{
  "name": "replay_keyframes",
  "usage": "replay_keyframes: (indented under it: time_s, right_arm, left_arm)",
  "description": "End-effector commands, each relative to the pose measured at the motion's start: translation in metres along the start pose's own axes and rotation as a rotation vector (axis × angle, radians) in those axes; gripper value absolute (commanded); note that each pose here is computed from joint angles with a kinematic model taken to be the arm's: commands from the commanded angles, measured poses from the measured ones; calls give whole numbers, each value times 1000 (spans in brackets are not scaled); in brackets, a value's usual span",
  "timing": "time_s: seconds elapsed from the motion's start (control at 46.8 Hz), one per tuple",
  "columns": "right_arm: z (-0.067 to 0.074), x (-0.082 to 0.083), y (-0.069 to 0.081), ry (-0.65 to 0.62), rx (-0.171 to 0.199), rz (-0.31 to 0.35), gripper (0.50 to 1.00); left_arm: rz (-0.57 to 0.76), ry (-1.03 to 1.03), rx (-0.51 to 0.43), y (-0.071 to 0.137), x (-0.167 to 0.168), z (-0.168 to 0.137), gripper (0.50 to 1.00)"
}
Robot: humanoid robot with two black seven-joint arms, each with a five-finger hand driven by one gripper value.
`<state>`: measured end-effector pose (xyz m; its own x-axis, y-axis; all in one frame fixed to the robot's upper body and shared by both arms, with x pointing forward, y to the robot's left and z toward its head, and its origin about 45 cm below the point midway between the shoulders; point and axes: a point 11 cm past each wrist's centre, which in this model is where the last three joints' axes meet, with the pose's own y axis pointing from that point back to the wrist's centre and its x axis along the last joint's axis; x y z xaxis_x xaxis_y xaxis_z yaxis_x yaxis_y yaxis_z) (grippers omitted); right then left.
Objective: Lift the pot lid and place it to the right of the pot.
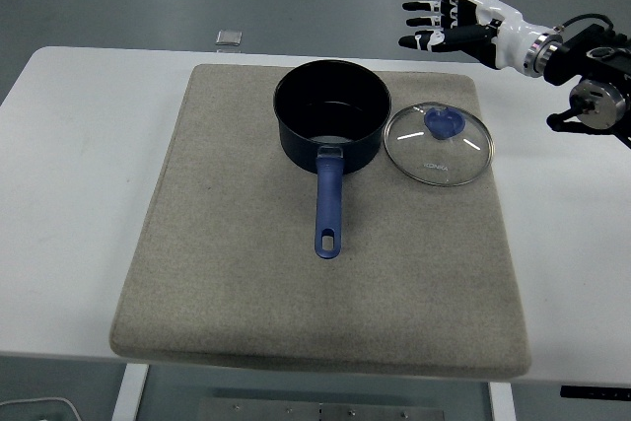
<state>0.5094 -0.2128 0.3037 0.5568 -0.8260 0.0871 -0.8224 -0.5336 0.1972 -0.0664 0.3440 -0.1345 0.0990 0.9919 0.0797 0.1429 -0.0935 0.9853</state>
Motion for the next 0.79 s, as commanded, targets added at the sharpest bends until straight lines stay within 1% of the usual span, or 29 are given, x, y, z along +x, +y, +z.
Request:
replay_keyframes:
  time_s: [0.0, 0.043, 0.085, 0.192, 0.235, 0.278, 0.299, 0.363, 0.47, 0.556, 0.62, 0.684, 0.769]
  right_arm:
    - [6, 9, 2, -104, 17, 35, 907]
    - [9, 12, 3, -150, 25, 47, 913]
    - [11, 11, 3, -204, 37, 46, 913]
    - [12, 12, 3, -352, 89, 61, 913]
    - [16, 11, 3, -405, 106, 66, 913]
    - [20, 9, 3, -452, 106, 67, 913]
    - [21, 7, 1, -474, 99, 64, 913]
    - [22, 5, 0, -549, 93, 60, 913]
    - [31, 5, 2, -653, 78, 60, 913]
    - [37, 1, 1, -695, 62, 54, 913]
    - [41, -5, -1, -716, 61, 45, 913]
    - [42, -9, -3, -730, 67, 32, 913]
    - [39, -8, -3, -740, 81, 33, 913]
  left_arm:
    - [0, 0, 0, 0, 0, 0, 1000]
    - [0, 0, 0, 0, 0, 0, 1000]
    - [0, 0, -1, 0, 0, 0, 1000]
    - [0, 0, -1, 0, 0, 0, 1000]
    - [0, 0, 0, 0, 0, 0, 1000]
    - [0, 0, 0, 0, 0, 0, 1000]
    - [0, 0, 0, 0, 0, 0, 1000]
    - [0, 0, 0, 0, 0, 0, 1000]
    - [0, 0, 0, 0, 0, 0, 1000]
    - [0, 0, -1, 0, 0, 0, 1000]
    - [0, 0, 0, 0, 0, 0, 1000]
    - [0, 0, -1, 0, 0, 0, 1000]
    - [0, 0, -1, 0, 0, 0, 1000]
